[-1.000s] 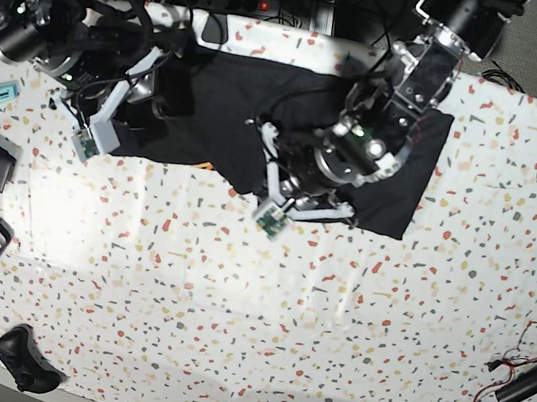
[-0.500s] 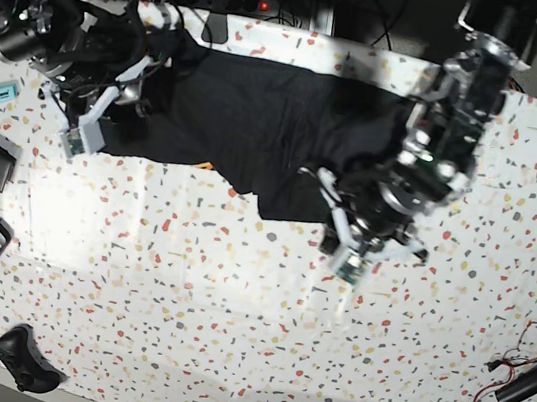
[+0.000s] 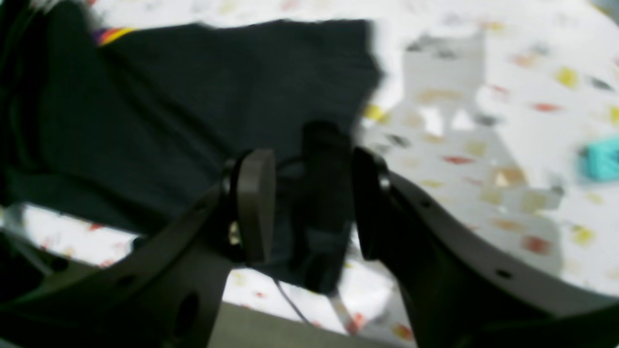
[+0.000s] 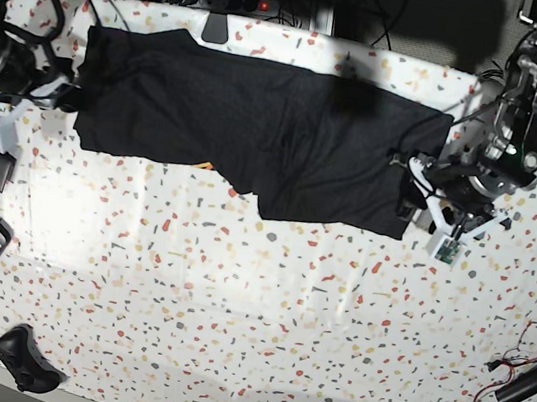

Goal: Fold the T-shirt properly
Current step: 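Release the right gripper and move it to the folded shirt's edge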

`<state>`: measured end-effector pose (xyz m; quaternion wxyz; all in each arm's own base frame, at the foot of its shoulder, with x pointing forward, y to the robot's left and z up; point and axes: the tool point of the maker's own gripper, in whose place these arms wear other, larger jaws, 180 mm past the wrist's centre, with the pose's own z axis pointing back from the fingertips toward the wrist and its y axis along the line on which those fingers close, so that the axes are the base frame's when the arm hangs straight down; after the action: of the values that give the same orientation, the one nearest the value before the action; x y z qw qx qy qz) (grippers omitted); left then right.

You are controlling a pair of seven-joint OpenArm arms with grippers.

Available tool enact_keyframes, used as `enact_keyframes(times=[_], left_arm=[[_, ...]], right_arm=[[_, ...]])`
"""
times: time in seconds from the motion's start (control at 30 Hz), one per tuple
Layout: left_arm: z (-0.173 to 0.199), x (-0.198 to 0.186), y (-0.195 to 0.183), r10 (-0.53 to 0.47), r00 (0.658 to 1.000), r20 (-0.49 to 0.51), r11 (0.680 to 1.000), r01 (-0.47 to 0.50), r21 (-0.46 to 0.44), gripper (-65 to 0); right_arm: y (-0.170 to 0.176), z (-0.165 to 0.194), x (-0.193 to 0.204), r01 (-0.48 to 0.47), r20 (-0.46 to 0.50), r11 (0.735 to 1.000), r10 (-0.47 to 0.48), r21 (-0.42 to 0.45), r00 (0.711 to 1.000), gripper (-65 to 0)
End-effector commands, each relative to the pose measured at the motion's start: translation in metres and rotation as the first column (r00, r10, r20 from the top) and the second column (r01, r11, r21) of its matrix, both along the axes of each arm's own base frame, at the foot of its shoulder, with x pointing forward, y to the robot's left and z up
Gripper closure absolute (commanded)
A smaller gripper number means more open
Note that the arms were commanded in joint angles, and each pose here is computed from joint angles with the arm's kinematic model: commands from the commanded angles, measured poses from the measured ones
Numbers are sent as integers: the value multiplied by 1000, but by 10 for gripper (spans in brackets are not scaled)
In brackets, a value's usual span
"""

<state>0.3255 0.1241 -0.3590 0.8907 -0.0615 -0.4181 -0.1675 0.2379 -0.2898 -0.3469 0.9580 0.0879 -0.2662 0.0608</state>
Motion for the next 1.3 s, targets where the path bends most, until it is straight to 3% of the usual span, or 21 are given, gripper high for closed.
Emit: enact_keyframes(times=[0.0, 0.13, 0.37, 0.67, 0.83, 1.03, 1.17, 1.27], left_arm=[[15, 9, 1, -4, 998, 57, 1000, 4, -4, -295], [14, 8, 1, -4, 999, 54, 1000, 4, -8, -295], [14, 8, 1, -4, 999, 54, 1000, 4, -9, -295], [14, 8, 1, -4, 999, 54, 1000, 4, -8, -295], [14, 8, 1, -4, 999, 54, 1000, 4, -8, -295], [14, 8, 1, -4, 999, 53, 1000, 4, -7, -295], [13, 8, 5, -4, 999, 52, 1000, 3, 16, -294], [12, 8, 11, -2, 998, 56, 998, -1, 61, -294]], right_arm=[[-9, 8, 5, -1, 17, 1000, 1, -2, 1000, -255], [-26, 6, 2, 34, -25, 996, -32, 82, 999, -255], [-40, -26, -5, 90, -99, 985, -76, 150, 992, -255], [7, -58, -2, 100, -110, 944, -68, 314, 992, -255], [34, -71, -15, 80, -168, 929, -19, 362, 986, -252], [54, -74, -13, 68, -182, 912, 7, 405, 983, -151], [55, -67, -3, 54, -152, 912, 9, 406, 988, 0], [46, -48, 11, 18, -76, 930, 10, 368, 997, 0]])
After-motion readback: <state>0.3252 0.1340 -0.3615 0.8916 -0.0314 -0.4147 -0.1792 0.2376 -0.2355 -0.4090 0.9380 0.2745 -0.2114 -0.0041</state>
